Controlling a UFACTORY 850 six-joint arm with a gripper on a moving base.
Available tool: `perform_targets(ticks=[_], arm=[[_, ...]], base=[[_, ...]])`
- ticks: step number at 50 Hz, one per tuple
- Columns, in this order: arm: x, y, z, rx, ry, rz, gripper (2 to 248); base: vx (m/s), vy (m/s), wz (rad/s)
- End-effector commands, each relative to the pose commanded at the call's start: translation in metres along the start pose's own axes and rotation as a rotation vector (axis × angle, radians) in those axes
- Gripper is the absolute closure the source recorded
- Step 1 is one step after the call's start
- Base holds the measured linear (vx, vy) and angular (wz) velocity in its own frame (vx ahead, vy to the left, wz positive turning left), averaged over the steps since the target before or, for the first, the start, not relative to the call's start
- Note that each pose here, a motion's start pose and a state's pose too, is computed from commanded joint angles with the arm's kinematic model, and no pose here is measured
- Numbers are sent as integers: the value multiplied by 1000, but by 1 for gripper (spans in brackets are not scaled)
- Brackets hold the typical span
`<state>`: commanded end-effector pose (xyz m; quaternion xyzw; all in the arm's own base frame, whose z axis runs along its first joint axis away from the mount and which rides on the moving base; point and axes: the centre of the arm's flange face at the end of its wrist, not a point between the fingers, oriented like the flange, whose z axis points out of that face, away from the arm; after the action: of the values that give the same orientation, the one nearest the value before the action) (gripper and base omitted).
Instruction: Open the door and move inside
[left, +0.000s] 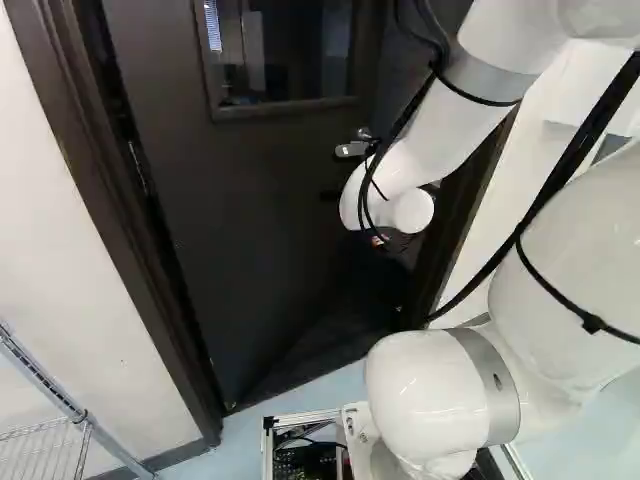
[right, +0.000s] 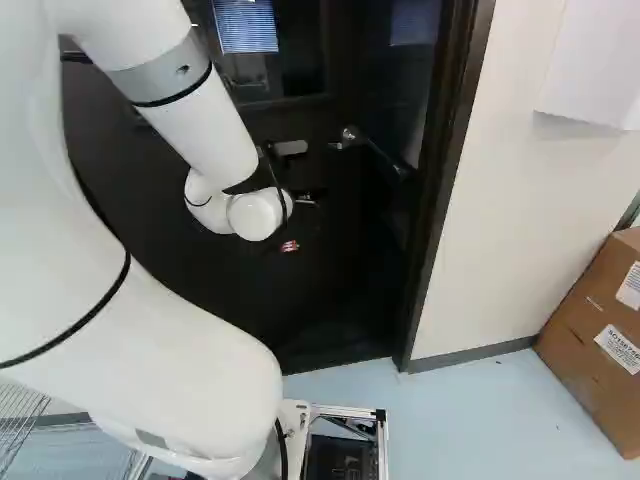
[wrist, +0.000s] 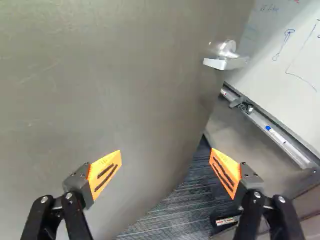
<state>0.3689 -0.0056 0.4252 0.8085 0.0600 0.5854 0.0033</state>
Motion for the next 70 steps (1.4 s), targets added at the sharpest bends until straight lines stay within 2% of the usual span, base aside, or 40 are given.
perform_targets(ticks=[33,70], arm=[[3,-3,6,9,0,-3,3],[26,-30,64,85,3,-28,3]], base=[[0,0,0],[0,0,0]])
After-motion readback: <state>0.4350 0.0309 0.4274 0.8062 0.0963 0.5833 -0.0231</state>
